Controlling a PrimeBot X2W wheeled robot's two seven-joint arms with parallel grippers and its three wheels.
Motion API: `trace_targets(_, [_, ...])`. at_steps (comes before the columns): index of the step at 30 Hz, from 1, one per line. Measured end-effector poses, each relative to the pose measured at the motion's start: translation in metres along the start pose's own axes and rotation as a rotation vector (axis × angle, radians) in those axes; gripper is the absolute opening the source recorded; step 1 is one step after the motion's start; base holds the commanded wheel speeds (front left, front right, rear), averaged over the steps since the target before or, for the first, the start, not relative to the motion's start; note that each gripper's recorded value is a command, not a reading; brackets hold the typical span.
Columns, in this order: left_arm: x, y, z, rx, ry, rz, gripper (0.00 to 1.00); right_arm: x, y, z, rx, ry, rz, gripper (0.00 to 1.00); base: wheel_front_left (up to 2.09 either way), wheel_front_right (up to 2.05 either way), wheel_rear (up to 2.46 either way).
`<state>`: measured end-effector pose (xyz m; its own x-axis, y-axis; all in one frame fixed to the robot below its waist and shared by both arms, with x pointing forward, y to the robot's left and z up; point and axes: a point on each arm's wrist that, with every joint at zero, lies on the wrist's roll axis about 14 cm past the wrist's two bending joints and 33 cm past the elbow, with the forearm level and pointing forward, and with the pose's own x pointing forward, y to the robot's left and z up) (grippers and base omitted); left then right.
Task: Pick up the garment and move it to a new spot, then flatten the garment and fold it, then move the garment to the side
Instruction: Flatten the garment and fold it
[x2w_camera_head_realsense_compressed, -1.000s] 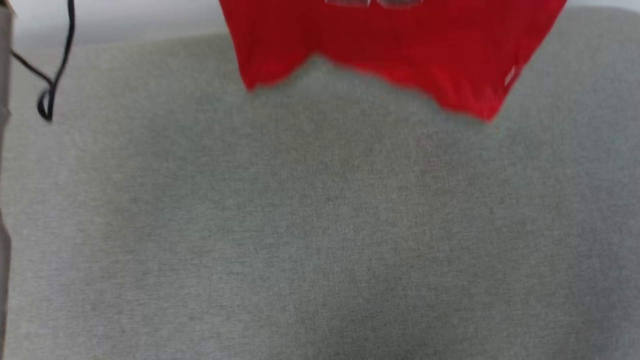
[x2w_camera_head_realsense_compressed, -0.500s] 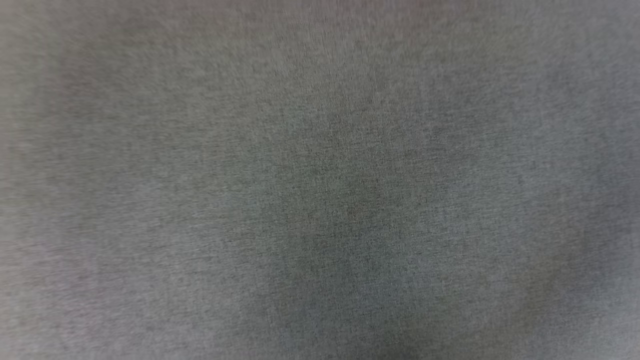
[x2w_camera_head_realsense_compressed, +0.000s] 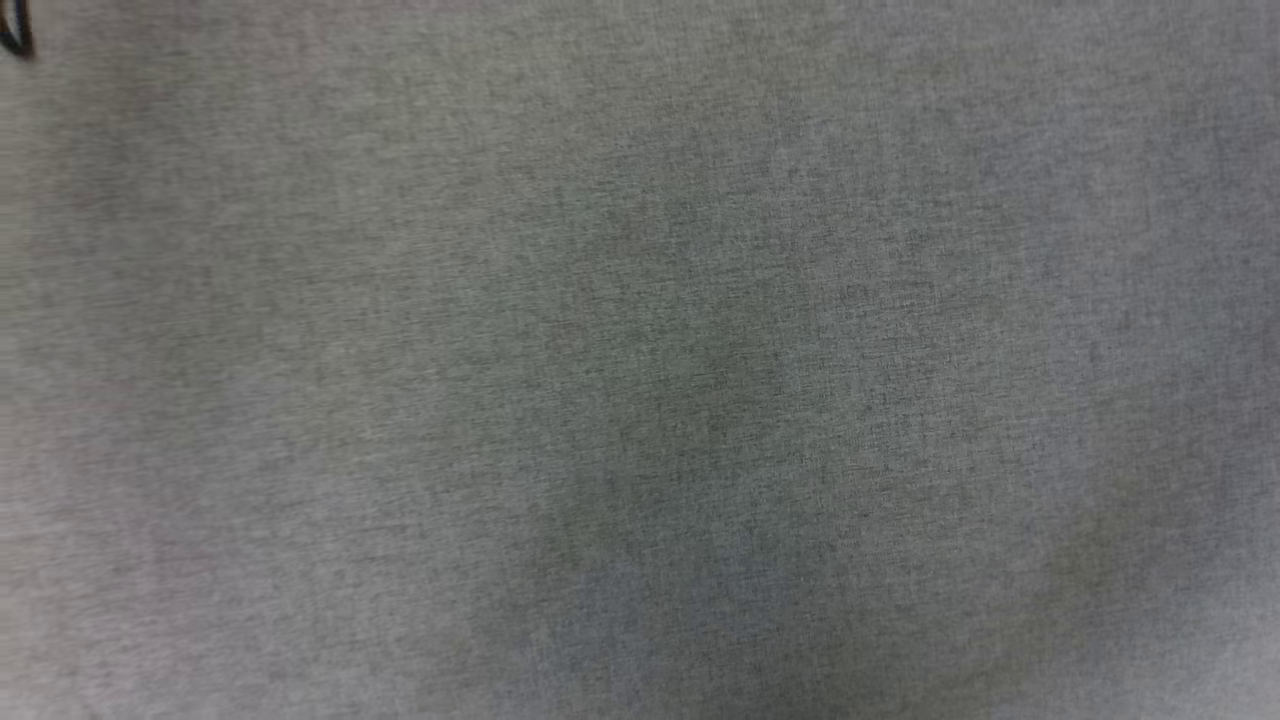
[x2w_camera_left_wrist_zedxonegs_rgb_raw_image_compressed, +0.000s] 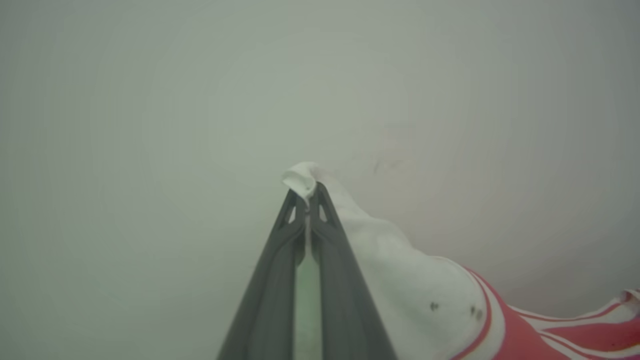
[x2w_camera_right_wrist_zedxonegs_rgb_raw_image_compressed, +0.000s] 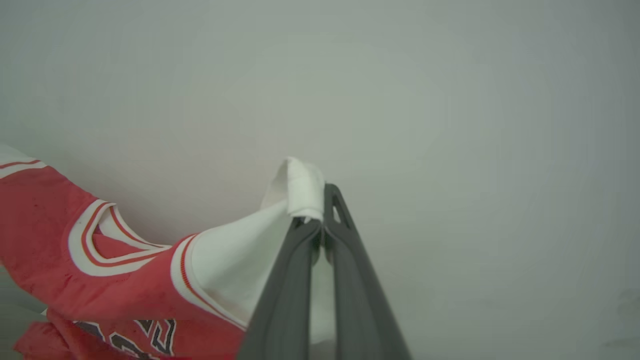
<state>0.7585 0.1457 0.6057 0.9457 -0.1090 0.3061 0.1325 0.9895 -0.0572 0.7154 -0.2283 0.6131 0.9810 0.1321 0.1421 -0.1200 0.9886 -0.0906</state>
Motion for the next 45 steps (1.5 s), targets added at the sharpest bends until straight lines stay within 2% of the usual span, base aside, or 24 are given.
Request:
trace_targets(4, [-0.018, 0.006, -0.008, -0.044, 0.018, 0.015, 0.0, -0.015, 0.005, -0.023, -0.011, 0.073, 0.03, 0.0, 0.0, 0.0, 0.0])
trace_targets(9, [-0.058, 0.02, -0.017, -0.085, 0.055, 0.046, 0.0, -0.053, 0.01, -0.052, -0.012, 0.162, 0.065, 0.0, 0.0, 0.0, 0.0])
trace_targets(16, [-0.147, 0.034, -0.025, -0.119, 0.136, 0.106, 0.0, -0.136, 0.016, -0.088, 0.088, 0.296, 0.063, 0.0, 0.0, 0.0, 0.0])
trace_targets(27, [-0.295, 0.051, -0.006, -0.131, 0.241, 0.219, 0.0, -0.27, 0.03, -0.105, 0.231, 0.438, 0.008, 0.0, 0.0, 0.0, 0.0])
trace_targets(37, [-0.421, 0.032, -0.022, -0.151, 0.455, 0.273, 0.0, -0.39, 0.053, -0.134, 0.382, 0.603, -0.085, 0.0, 0.0, 0.0, 0.0])
trace_targets(43, [-0.475, 0.021, -0.037, -0.131, 0.594, 0.292, 0.0, -0.456, 0.063, -0.155, 0.422, 0.746, -0.146, 0.0, 0.0, 0.0, 0.0])
trace_targets(44, [-0.481, 0.019, -0.037, -0.132, 0.607, 0.296, 0.0, -0.465, 0.063, -0.158, 0.424, 0.768, -0.159, 0.02, 0.0, 0.0, 0.0])
trace_targets(45, [-0.485, 0.018, -0.038, -0.134, 0.618, 0.297, 0.0, -0.473, 0.065, -0.161, 0.429, 0.792, -0.167, 0.31, 0.0, 0.0, 0.0])
